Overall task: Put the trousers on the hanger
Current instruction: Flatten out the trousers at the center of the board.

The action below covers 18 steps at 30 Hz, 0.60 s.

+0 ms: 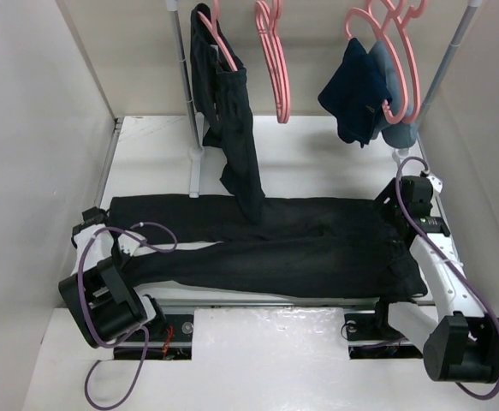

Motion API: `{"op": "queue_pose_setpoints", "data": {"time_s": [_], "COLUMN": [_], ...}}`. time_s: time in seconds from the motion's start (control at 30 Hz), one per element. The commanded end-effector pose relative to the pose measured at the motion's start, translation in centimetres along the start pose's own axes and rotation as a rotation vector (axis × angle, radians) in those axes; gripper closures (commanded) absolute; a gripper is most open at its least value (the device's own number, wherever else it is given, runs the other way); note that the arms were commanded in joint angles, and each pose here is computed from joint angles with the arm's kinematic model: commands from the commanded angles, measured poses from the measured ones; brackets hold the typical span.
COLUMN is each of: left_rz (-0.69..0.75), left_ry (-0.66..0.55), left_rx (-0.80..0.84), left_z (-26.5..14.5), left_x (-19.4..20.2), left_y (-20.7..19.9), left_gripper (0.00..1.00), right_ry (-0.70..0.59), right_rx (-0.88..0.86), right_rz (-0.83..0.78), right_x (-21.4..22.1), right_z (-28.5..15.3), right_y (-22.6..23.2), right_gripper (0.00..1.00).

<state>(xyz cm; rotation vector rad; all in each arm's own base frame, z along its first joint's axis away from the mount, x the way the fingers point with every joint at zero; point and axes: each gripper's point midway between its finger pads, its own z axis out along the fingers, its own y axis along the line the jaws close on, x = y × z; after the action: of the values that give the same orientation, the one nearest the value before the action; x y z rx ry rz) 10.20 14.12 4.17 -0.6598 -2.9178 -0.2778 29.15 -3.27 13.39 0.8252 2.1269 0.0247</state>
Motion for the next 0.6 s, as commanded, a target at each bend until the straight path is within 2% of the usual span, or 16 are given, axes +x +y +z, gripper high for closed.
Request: {"op": "queue_pose_setpoints", "data": {"time_s": [0.0,0.03,0.1,0.23,0.27,0.37,0.4,0.47,0.57], "left_rz": [0.011,-0.005,-0.027,-0.118,-0.156,-0.194,-0.191,-0.168,-0.13], "left_ry": [0.03,0.024,0.005,-0.215,-0.35,-0.63,-0.665,-0.662,-0.502], "left_rx": [-0.004,-0.034,-0.061,-0.205,-0.28,-0.401,-0.418,-0.428,-0.424], "left_z": [-0.1,-0.5,-1.2,-5.4,-8.6,-16.3,-17.6,-18.1,-14.8], "left_x": [0.6,0.4,-0.1,-5.0,-7.2,-10.5,-10.7,-10.6,-8.4], "left_y": [0.1,0.9,1.8,6.4,8.9,11.6,11.9,12.0,11.3], "left_gripper": [0.96,1.0,1.0,1.0,1.0,1.0,1.0,1.0,1.0], "right_ry": [-0.046,-0.038,-0.029,-0.003,0.013,0.038,0.038,0.038,0.04], "right_rx": [-0.075,-0.07,-0.077,-0.083,-0.085,-0.094,-0.094,-0.094,-0.084], "right_rz": [-0.021,-0.023,-0.024,-0.019,-0.021,-0.024,-0.024,-0.024,-0.018], "right_x": [-1.3,-0.9,-0.4,0.2,0.6,1.1,1.1,1.1,1.6], "right_z": [0.0,0.4,0.8,2.0,2.2,2.7,2.9,2.9,2.9], "right_y": [1.4,1.3,1.3,1.6,1.7,1.9,2.0,2.0,1.3], "right_gripper": [0.2,0.2,0.2,0.22,0.22,0.23,0.23,0.23,0.23]}}
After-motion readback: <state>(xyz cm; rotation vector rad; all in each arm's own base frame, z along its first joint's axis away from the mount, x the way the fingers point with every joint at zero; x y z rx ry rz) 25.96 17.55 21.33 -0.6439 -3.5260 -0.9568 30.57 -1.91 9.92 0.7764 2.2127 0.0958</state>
